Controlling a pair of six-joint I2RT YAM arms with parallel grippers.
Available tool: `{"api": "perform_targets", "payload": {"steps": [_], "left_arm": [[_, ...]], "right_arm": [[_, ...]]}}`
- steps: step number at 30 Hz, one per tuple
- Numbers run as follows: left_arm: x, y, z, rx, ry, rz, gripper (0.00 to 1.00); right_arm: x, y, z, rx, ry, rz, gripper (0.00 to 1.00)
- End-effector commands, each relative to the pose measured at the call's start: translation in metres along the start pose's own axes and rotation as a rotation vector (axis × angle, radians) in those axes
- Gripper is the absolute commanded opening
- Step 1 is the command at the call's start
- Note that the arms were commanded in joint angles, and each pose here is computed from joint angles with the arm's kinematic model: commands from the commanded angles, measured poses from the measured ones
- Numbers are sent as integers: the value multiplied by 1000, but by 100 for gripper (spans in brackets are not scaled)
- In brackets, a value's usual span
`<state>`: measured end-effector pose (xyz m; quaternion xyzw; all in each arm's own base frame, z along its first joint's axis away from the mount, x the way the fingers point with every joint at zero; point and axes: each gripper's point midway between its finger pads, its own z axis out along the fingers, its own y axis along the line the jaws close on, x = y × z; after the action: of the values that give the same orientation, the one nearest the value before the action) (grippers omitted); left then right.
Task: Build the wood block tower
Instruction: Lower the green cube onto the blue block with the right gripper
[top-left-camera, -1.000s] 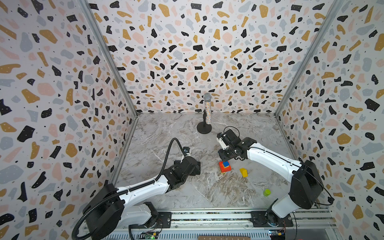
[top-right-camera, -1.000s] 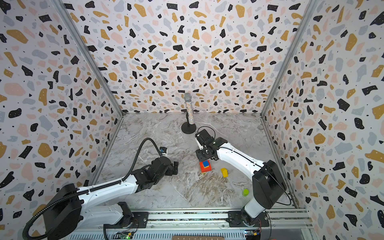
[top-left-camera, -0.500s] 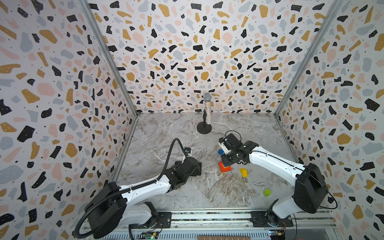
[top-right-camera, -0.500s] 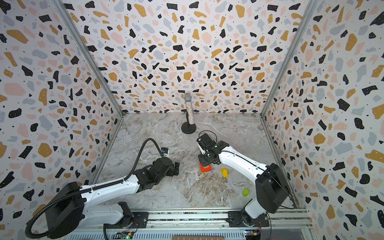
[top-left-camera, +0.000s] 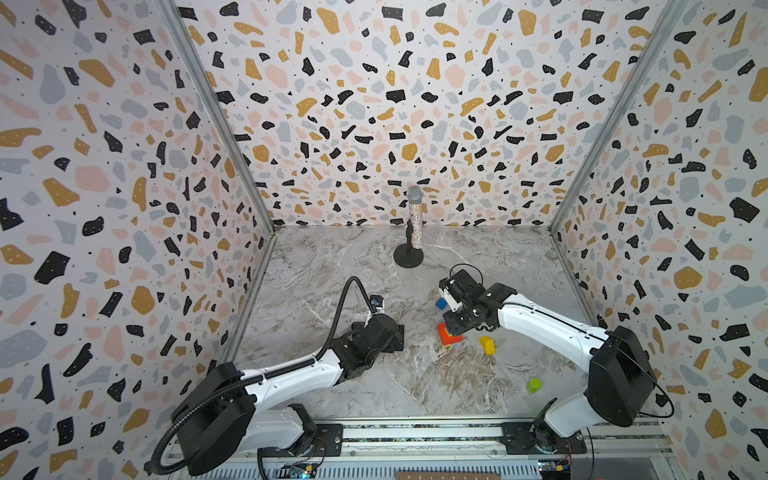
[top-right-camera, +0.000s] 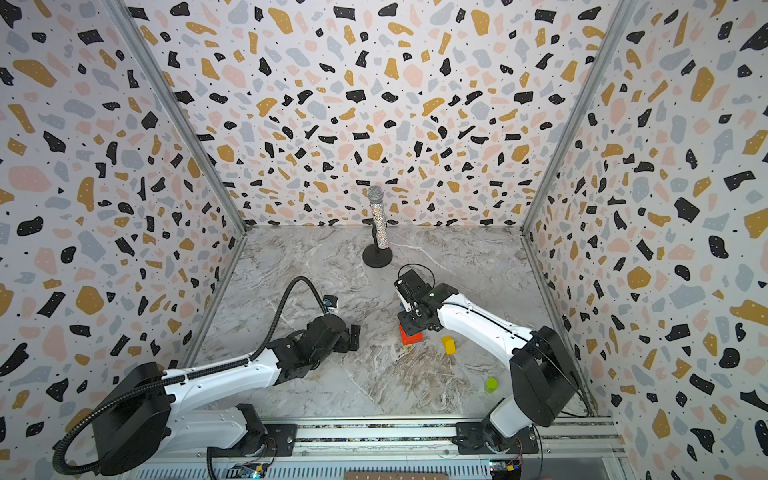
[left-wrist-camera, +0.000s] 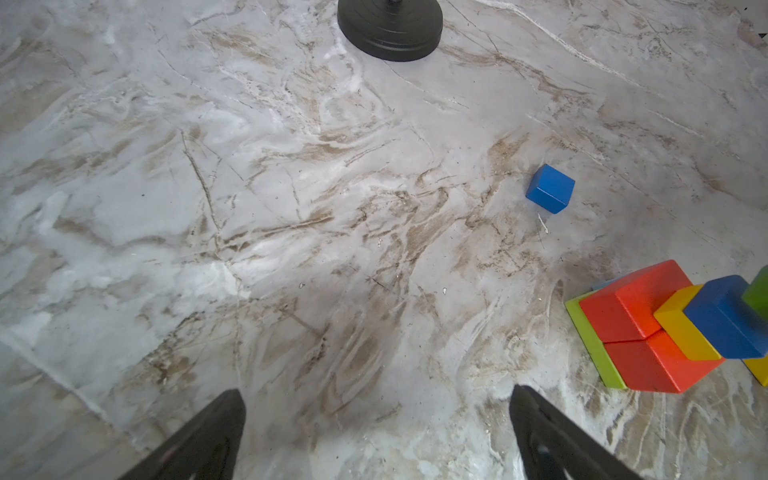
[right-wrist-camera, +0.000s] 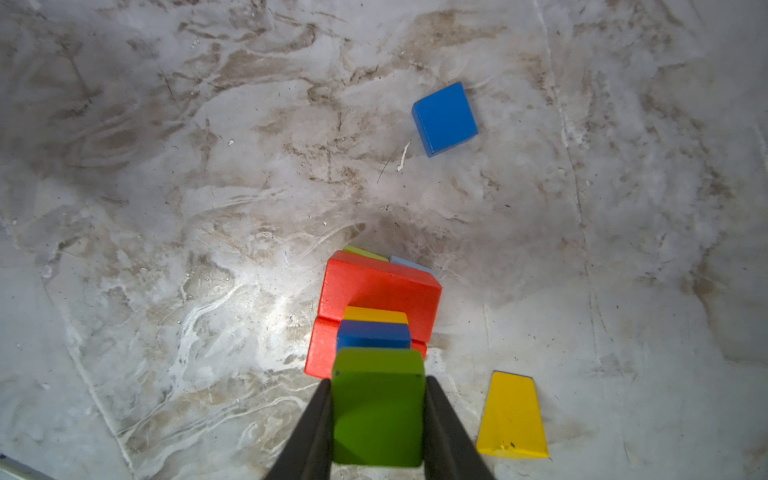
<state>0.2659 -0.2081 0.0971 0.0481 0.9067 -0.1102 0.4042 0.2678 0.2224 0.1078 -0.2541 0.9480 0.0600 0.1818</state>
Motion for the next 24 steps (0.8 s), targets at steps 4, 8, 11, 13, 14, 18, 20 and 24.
{"api": "perform_targets", "payload": {"steps": [4, 8, 11, 13, 14, 18, 20, 24], "left_arm": [[-11, -7, -1, 18, -34, -23, 100], [-10, -8, -1, 16, -33, -19, 100], [-10, -7, 0, 14, -32, -20, 100], [-9, -8, 0, 15, -30, -19, 100], [-9, -8, 0, 16, -30, -19, 100], [-8, -8, 1, 17, -27, -19, 100], [-8, -8, 1, 17, -27, -19, 100], [-8, -7, 1, 17, -27, -20, 100]], "right_arm": [[-2, 2, -4, -6, -20, 4, 34], [-3, 4, -3, -15, -17, 3, 34], [-2, 3, -3, -14, -16, 3, 34], [-1, 3, -2, -14, -12, 3, 34], [-1, 3, -2, -13, -11, 2, 34], [1, 4, 0, -19, -6, 6, 34], [2, 4, 1, -20, -5, 5, 34], [2, 5, 3, -25, -1, 6, 34]]}}
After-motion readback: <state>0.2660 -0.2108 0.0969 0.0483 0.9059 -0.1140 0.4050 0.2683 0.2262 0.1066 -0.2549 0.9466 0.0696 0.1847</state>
